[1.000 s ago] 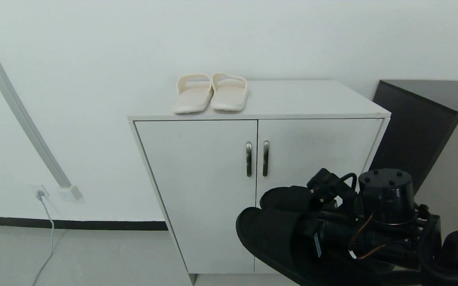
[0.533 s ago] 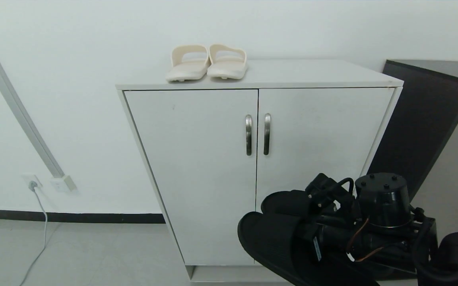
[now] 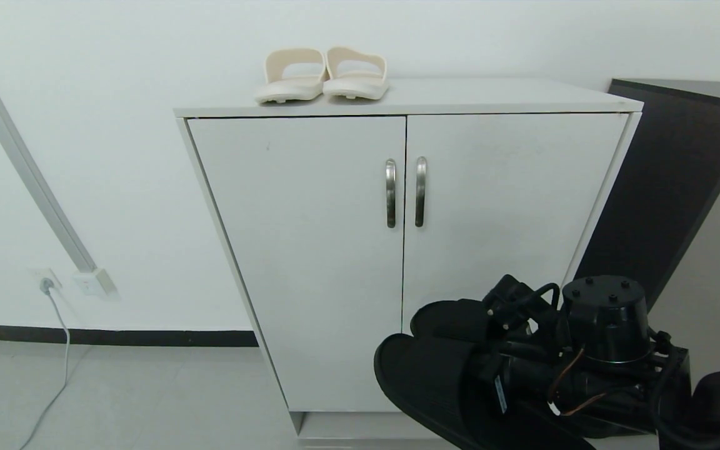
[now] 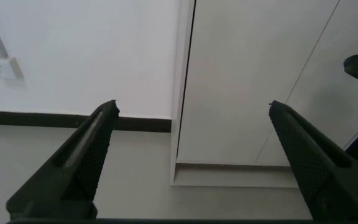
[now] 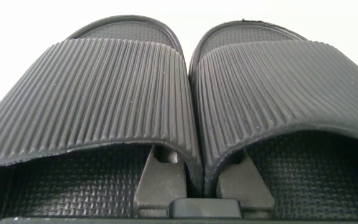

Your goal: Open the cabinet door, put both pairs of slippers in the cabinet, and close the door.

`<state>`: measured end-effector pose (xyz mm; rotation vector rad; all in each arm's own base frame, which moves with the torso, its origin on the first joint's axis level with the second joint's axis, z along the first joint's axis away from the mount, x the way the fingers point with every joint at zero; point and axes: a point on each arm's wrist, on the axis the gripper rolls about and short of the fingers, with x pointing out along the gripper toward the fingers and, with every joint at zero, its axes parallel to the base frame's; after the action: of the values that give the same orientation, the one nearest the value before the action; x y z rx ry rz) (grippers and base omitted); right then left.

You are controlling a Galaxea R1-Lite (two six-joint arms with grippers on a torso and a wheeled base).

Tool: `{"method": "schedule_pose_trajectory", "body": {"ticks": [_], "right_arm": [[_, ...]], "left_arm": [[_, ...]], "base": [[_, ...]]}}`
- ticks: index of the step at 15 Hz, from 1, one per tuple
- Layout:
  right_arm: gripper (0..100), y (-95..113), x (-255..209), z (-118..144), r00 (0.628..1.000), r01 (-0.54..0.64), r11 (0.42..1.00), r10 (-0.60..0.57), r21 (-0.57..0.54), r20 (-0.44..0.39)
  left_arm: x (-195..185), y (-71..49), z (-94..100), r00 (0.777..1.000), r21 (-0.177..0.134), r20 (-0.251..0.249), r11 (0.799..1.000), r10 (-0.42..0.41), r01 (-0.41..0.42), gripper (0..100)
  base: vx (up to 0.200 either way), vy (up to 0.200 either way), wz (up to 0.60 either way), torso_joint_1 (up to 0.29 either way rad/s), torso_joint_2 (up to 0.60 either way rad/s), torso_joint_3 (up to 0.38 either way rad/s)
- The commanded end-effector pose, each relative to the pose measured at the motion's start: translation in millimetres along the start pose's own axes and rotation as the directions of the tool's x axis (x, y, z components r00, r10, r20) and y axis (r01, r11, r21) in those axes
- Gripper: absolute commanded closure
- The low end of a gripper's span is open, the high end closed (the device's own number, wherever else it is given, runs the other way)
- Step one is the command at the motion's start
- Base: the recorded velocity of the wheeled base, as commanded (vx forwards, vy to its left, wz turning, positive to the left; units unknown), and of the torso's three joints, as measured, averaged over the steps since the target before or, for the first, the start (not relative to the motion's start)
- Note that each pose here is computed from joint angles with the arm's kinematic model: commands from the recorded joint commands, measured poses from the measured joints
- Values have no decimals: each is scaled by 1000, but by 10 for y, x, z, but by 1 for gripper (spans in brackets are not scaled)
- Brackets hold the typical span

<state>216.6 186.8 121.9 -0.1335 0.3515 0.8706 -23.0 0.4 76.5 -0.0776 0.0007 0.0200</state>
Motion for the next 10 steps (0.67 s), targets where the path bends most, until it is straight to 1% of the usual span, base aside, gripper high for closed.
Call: {"method": "schedule_pose_trajectory", "body": {"ticks": [1,4,5,6,7,8,9,10], "right_arm": [[100,0,9,-33,1000,-1,1000,1,2,-11],[100,-1,14,-43,1000,2,1000,-2,1,-14],[100,-1,16,-44,1000,2,1000,-2,0,-11],[100,-2,19,-46,1000,0,1000,0,2,-11],[100,-3,24,-42,1000,0,1000,0,0,-8],[100,2,28,-46,1000,-3,1000,3,-1,-10],[100,10,28,-48,1000,-4,1000,4,-2,-10],[100,11,27,-51,1000,-5,1000,5,-2,-10]], "left_arm": [[1,0,-1,1000,-1,-2,1000,0,0,0],[12,-1,8,1000,6,-14,1000,-1,1,0],[-1,-11,138,1000,-4,8,1000,2,-2,0],[-53,-33,435,998,-37,66,999,-2,5,0],[-46,-51,656,998,-75,62,997,-11,16,0],[-17,-55,697,999,-73,44,997,-11,14,0],[173,-73,770,995,-65,-73,996,-65,60,0],[294,-93,793,982,-75,-134,990,-130,121,0]], "base": [[0,0,0,0,0,0],[0,0,0,0,0,0],[0,0,0,-2,56,124],[0,0,0,-12,222,134],[0,0,0,-7,139,51],[0,0,0,2,80,32],[0,0,0,2,56,36],[0,0,0,0,0,0]]}}
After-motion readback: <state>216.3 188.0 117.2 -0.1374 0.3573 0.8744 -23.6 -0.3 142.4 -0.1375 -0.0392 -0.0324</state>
